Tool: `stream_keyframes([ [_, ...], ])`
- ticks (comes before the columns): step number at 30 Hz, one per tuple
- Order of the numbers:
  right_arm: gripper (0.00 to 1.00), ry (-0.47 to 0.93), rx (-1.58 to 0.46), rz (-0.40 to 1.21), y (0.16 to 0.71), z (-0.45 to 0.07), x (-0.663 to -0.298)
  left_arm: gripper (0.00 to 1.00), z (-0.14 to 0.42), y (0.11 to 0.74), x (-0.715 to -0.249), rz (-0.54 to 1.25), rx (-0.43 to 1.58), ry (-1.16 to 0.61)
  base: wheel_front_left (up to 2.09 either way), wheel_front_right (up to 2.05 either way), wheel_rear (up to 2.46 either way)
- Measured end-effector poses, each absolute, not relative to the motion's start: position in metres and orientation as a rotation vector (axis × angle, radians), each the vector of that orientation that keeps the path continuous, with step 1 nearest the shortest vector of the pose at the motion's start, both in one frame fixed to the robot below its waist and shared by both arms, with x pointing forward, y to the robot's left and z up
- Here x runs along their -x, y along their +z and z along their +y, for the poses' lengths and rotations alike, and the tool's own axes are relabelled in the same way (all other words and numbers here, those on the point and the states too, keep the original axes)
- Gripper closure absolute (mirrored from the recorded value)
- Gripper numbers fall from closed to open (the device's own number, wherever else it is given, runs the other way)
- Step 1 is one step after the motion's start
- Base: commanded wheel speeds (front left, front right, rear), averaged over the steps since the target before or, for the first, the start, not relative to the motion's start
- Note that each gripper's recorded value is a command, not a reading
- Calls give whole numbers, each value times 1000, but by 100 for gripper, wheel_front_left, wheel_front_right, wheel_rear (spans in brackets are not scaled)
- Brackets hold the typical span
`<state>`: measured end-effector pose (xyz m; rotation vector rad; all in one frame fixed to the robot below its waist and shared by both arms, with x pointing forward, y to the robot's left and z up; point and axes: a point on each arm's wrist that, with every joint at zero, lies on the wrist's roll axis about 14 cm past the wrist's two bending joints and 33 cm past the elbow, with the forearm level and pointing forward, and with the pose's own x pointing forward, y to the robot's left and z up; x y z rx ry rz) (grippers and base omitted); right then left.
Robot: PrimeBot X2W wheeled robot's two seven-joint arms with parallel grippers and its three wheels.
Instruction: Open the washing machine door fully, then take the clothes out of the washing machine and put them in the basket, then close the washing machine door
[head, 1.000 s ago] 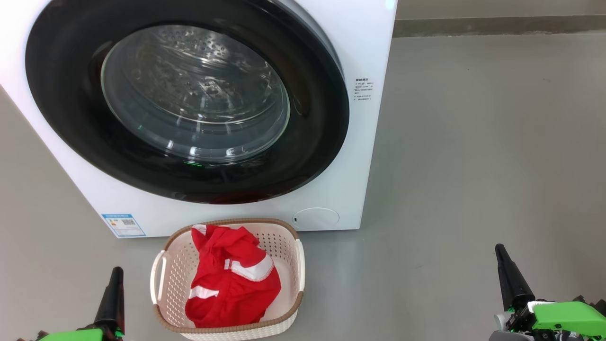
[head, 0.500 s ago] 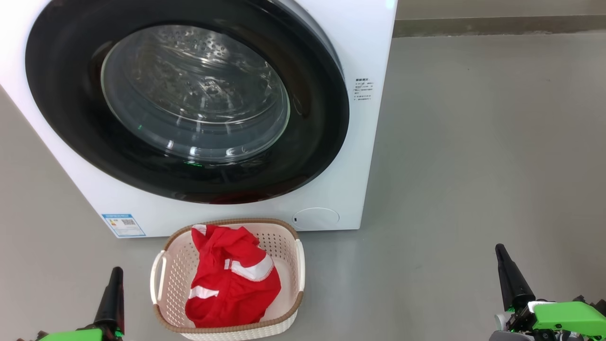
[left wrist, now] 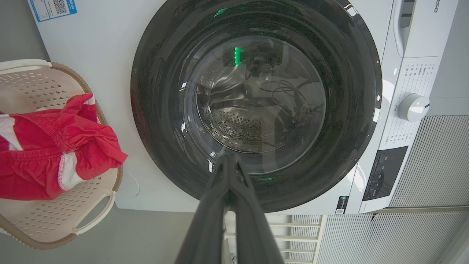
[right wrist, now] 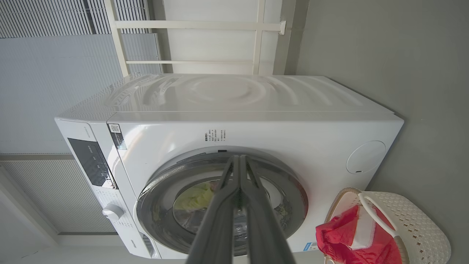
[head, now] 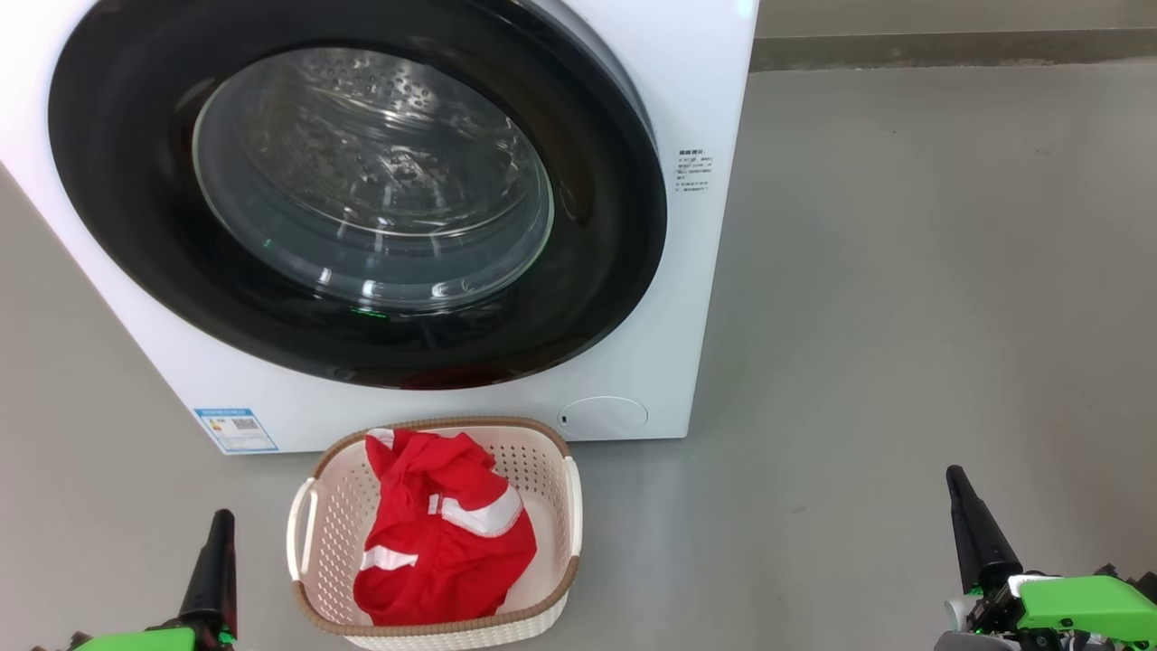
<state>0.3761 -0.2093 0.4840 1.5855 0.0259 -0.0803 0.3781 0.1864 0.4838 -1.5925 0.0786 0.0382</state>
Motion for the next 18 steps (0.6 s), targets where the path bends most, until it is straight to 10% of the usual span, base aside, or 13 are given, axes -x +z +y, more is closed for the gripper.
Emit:
stream_keyframes([
  [18,100,-82,-1586,24,484,-210,-376,100,187,484,-378,78,1590,39,0,0,0],
])
